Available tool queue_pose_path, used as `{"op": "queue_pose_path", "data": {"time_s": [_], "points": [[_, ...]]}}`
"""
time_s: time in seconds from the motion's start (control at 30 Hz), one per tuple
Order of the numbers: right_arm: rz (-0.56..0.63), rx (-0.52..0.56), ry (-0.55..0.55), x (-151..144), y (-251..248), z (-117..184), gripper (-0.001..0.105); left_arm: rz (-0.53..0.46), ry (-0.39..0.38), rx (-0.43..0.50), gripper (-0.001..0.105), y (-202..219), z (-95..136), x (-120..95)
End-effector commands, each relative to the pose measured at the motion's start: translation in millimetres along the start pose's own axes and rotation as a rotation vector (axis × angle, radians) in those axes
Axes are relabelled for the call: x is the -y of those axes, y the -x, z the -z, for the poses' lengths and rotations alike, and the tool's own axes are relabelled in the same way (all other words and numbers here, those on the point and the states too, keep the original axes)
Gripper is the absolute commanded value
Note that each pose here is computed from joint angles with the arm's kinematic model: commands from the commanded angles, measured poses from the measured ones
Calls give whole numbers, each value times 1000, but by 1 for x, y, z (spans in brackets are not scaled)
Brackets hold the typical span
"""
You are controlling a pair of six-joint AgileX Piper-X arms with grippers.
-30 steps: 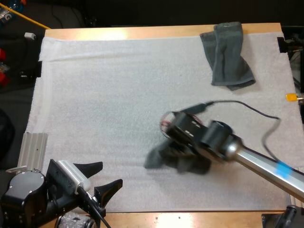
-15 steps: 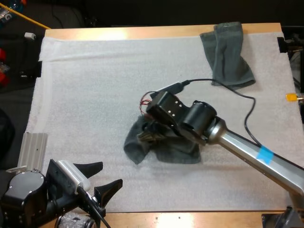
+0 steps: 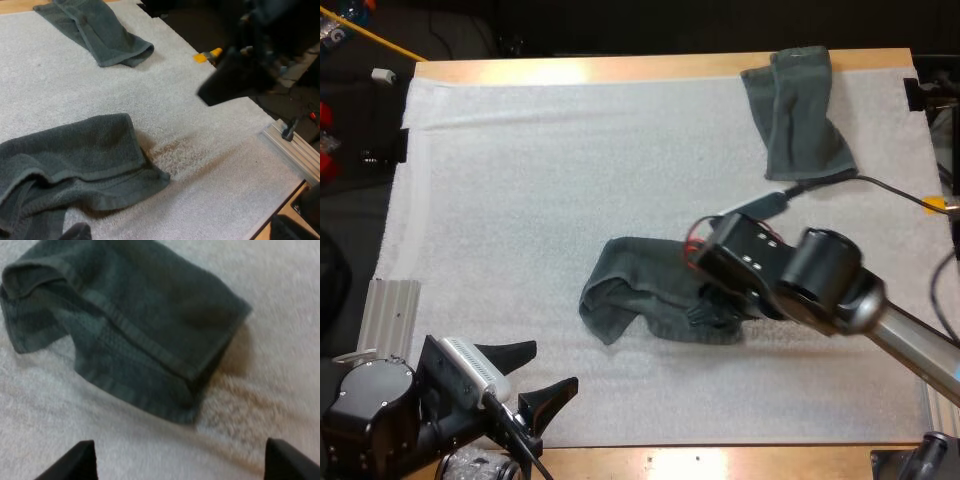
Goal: Pick towel from pile, fold and stack
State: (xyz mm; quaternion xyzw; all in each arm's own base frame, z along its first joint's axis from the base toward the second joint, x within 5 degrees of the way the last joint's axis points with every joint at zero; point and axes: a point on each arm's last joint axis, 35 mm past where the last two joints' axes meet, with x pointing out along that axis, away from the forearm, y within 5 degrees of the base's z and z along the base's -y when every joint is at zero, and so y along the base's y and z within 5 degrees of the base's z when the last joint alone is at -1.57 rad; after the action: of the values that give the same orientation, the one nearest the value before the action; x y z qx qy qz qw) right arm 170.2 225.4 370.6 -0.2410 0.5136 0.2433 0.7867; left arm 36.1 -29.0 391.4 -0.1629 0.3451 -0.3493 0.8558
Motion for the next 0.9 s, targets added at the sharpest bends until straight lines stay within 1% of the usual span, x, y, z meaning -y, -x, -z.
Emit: {"op": "queue_pose_path", "data": {"time_s": [0.0, 0.13, 0.3, 0.43, 0.57, 0.63, 0.7, 0.87], "points": [[13, -2, -26, 4, 5, 9, 64, 15, 3, -1, 68, 1, 0, 2], [13, -3, -77, 9, 8, 31, 64, 15, 3, -1, 68, 1, 0, 2], [24, -18, -129, 13, -2, 59, 64, 15, 3, -1, 68, 1, 0, 2], [-28, -38, -179, 12, -12, 75, 64, 11, 6, -20, 68, 1, 2, 1], [-63, -21, -223, 8, -36, 87, 64, -4, 0, -82, 68, 2, 10, -1], [-70, -8, -247, 6, -49, 90, 64, -17, 10, -100, 68, 2, 12, -2], [-102, 3, -293, 2, -68, 95, 64, -23, 20, -114, 68, 2, 14, -2], [-124, 35, -408, -3, -101, 108, 63, -29, 43, -145, 68, 3, 19, -2]]}}
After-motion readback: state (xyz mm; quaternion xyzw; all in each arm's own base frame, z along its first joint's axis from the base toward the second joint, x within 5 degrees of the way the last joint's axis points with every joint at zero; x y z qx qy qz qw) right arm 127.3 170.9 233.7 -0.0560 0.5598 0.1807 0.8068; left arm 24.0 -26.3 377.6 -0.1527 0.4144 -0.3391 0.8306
